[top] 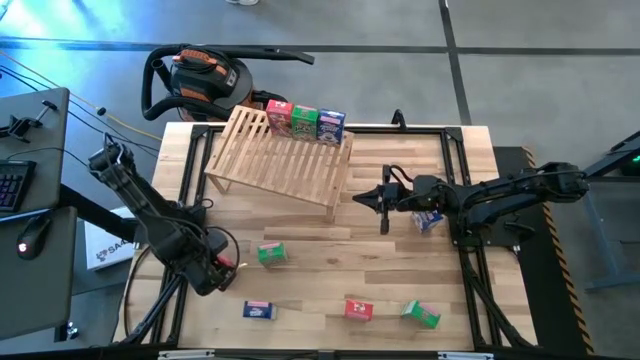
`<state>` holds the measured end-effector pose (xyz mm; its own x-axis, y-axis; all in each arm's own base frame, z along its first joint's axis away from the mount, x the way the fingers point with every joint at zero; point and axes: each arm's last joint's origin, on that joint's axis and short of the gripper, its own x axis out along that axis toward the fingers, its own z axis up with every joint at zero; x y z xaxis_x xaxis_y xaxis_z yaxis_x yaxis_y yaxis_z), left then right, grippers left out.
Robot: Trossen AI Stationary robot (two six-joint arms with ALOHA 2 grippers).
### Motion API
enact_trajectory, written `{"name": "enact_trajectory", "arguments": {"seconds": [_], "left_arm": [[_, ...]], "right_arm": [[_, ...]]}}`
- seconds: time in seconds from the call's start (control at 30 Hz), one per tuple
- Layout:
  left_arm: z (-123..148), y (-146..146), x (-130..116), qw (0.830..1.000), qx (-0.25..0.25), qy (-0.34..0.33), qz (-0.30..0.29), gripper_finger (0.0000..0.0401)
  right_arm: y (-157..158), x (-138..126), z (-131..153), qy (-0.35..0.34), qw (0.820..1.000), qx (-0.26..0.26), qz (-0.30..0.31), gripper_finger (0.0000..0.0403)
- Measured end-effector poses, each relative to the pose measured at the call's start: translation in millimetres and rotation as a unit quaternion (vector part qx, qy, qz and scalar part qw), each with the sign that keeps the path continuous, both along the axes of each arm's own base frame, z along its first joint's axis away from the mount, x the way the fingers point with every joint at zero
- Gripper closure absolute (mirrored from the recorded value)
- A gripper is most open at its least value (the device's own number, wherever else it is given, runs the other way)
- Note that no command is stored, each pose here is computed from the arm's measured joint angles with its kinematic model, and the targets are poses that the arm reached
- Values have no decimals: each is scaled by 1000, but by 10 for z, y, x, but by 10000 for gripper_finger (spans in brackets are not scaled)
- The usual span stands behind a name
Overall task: Stack cereal on shelf
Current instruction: Put the left red cereal box on the shelf aligned with the other red cereal box
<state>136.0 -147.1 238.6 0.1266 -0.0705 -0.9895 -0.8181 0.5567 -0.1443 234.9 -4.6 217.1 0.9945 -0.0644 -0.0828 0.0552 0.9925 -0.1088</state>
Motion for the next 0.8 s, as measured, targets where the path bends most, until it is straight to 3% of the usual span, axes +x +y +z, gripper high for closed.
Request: {"name": "enact_trajectory", "arguments": {"seconds": [0.17, 0.4, 0.63, 0.8], "left_arm": [[-56, -3, -6, 1000, 0, -1, -5, 160], [16, 122, 26, 999, -7, -14, -29, 215], [216, 417, 70, 996, -18, -65, -64, 264], [523, 651, 121, 989, 13, -103, -106, 272]], "right_arm": [[0, 0, 0, 0, 1000, 0, 0, 403], [0, 0, 0, 0, 1000, 0, 0, 403], [0, 0, 0, 0, 1000, 0, 0, 403], [0, 0, 0, 0, 1000, 0, 0, 403]]}}
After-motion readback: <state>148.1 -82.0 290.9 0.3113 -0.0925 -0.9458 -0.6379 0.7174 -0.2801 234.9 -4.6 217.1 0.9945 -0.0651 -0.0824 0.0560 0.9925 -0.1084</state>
